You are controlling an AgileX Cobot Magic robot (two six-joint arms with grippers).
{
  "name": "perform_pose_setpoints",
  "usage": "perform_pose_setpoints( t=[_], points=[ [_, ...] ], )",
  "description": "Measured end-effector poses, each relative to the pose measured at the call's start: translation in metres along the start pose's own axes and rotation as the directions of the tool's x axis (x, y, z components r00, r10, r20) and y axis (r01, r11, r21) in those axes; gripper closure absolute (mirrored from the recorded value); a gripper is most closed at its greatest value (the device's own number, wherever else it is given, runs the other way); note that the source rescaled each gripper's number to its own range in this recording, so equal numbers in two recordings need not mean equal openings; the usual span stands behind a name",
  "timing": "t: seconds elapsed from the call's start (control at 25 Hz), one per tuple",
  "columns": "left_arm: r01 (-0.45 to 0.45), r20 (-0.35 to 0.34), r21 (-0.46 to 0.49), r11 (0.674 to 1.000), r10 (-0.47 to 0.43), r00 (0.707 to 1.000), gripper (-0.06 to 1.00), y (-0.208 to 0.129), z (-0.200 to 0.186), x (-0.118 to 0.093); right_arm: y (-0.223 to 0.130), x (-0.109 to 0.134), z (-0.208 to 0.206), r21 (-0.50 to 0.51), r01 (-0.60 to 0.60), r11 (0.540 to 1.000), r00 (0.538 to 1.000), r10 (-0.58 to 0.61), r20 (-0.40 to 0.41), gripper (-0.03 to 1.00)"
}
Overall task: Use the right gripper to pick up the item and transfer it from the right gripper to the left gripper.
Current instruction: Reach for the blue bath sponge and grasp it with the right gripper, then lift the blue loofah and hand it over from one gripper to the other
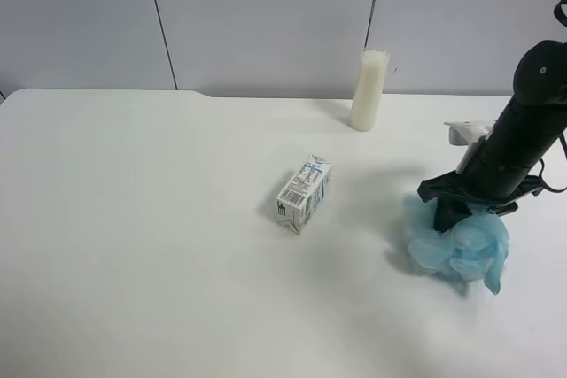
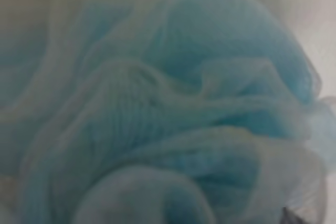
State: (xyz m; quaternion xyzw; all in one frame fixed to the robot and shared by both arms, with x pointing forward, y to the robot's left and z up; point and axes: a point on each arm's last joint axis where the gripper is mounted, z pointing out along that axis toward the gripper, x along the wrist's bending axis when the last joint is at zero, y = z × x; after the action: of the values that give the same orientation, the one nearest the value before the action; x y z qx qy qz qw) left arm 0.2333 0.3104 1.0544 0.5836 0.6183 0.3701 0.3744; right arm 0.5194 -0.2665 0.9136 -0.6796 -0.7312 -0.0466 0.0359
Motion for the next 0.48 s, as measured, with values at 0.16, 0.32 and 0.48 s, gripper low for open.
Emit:
perform_pose_setpoints(
  t=[0.16, 0.32, 0.48],
  points=[
    [0.000, 0.000, 0.000, 1.000, 0.000, 1.000, -0.06, 0.000, 0.000, 0.000, 0.001, 0.001, -0.007, 0.007, 0.008, 1.000, 1.000, -0.008, -0.005, 0.61],
    [0.000, 0.000, 0.000, 1.000, 0.000, 1.000, -0.06, 0.000, 0.000, 0.000, 0.006, 0.009, -0.046, -0.047, 0.030, 0.998, 0.999, -0.031, -0.036, 0.65],
    [-0.015, 0.006, 0.014, 1.000, 0.015, 1.000, -0.06, 0.001, 0.002, -0.001, 0.004, 0.027, -0.107, -0.197, 0.098, 0.975, 0.992, -0.112, -0.060, 0.69]
  ],
)
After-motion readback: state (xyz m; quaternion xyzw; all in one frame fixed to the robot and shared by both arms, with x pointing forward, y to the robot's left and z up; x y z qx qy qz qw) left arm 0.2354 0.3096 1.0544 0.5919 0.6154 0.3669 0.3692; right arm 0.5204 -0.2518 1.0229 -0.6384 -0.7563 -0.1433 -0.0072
